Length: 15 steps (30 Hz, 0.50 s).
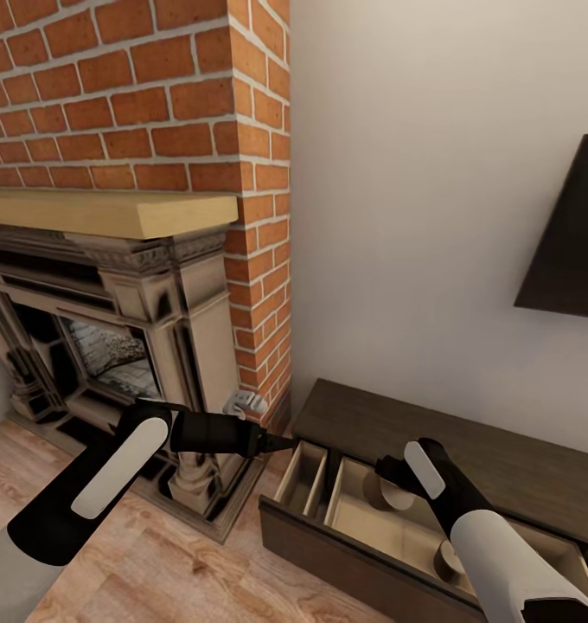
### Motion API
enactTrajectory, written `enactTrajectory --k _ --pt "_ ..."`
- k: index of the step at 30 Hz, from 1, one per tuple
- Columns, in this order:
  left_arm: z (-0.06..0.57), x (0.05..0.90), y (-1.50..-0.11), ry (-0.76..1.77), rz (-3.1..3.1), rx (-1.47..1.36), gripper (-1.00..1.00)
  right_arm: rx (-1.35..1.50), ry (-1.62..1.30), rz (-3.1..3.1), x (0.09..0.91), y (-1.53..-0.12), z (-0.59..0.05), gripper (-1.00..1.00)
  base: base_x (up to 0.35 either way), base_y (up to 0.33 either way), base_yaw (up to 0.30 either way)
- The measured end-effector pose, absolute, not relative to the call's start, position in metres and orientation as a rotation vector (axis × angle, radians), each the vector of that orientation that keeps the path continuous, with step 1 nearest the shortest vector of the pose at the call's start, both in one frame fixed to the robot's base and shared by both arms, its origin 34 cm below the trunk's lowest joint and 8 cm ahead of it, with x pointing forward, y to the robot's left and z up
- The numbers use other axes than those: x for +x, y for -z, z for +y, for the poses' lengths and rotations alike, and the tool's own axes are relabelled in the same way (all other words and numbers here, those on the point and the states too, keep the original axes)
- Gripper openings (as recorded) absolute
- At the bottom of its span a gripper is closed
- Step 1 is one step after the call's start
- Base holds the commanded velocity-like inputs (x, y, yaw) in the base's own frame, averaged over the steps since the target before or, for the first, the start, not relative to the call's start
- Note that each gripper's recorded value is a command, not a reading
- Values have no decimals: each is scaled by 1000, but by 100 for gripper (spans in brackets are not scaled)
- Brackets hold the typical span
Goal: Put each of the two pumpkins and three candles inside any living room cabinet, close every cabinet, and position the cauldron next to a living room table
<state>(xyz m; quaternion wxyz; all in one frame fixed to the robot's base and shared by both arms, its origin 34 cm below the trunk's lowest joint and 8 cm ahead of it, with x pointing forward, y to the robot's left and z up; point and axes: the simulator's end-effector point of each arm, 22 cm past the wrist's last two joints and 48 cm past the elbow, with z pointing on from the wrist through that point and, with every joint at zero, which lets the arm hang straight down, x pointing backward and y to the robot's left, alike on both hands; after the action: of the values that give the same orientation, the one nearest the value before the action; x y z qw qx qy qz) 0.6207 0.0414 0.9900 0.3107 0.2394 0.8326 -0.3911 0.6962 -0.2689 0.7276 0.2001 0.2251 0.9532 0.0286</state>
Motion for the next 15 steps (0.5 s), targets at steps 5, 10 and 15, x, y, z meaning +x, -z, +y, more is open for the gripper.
enactTrajectory --k 5,10,15 --pt "41 621 -982 1032 2198 632 100 628 -81 2664 696 -720 -268 -100 0 0 0" --pt "41 621 -974 1032 2198 632 100 628 -82 2665 696 -712 -268 -100 0 0 0" --pt "41 621 -966 1032 2198 632 100 627 -82 2665 696 -704 -267 -100 0 0 0"
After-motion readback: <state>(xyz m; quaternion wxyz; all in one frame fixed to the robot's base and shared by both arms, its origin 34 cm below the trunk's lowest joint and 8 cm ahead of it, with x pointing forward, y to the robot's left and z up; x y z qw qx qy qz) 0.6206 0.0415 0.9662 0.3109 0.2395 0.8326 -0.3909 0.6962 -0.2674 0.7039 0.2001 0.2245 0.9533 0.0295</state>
